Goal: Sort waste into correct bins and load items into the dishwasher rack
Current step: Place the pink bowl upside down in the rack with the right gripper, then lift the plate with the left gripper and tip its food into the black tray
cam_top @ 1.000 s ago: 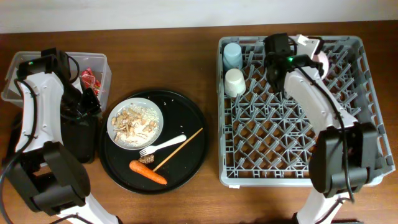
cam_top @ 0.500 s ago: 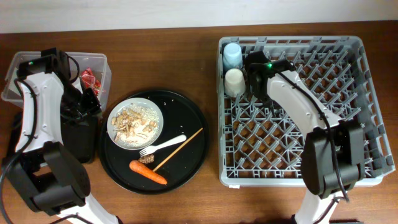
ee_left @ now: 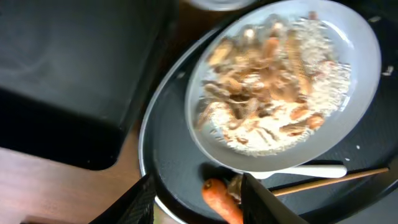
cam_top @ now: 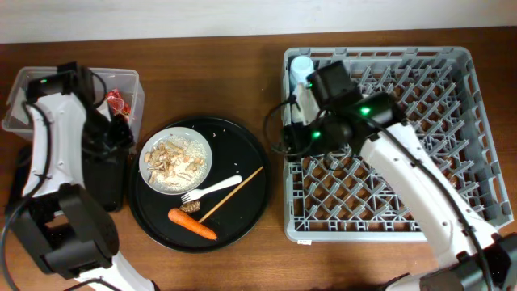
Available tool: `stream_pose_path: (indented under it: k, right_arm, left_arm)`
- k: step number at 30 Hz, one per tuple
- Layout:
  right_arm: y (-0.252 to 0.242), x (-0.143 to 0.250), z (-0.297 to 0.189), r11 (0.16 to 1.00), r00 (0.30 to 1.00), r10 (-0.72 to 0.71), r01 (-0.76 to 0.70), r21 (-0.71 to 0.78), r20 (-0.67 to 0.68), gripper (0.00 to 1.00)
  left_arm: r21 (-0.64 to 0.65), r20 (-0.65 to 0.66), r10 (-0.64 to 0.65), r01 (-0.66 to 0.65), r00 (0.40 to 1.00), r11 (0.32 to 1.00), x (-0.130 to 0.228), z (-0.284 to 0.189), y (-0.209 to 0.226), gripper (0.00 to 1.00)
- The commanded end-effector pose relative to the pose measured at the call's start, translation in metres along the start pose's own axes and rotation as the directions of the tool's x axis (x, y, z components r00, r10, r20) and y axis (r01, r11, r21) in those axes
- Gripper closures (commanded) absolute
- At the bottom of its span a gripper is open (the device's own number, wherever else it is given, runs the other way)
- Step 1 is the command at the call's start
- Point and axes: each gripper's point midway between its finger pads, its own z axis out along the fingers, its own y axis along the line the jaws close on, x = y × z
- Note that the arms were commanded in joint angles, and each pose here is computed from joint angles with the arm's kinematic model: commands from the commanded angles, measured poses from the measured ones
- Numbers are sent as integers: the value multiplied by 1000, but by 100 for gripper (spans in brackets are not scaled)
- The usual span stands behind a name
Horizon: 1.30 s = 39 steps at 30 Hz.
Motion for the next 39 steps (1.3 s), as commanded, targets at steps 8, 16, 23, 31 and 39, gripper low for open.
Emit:
stream_pose_path:
  k: [8, 16, 23, 31, 39]
  right_arm:
    - [-101, 41, -29, 930, 954, 282, -245, 275, -104, 21]
    - [-176, 64, -63, 858, 894, 441, -393, 332, -82, 20]
    - [-179, 65, -64, 852, 890, 450, -403, 333, -77, 20]
    - [-179, 65, -64, 853, 890, 450, -402, 333, -77, 20]
    - [-179, 65, -64, 853, 890, 450, -402, 333, -77, 20]
  left_arm:
    - [38, 106, 435, -441, 894, 897, 53, 41, -176, 55]
    - [-76, 29, 422, -419, 906, 905, 59, 86, -177, 56]
    - [-154, -36, 412, -413, 910, 898, 54, 119, -164, 55]
    - [-170, -81, 409, -416, 909, 893, 55, 145, -161, 62]
    - [-173, -84, 408, -417, 909, 892, 55, 144, -160, 99]
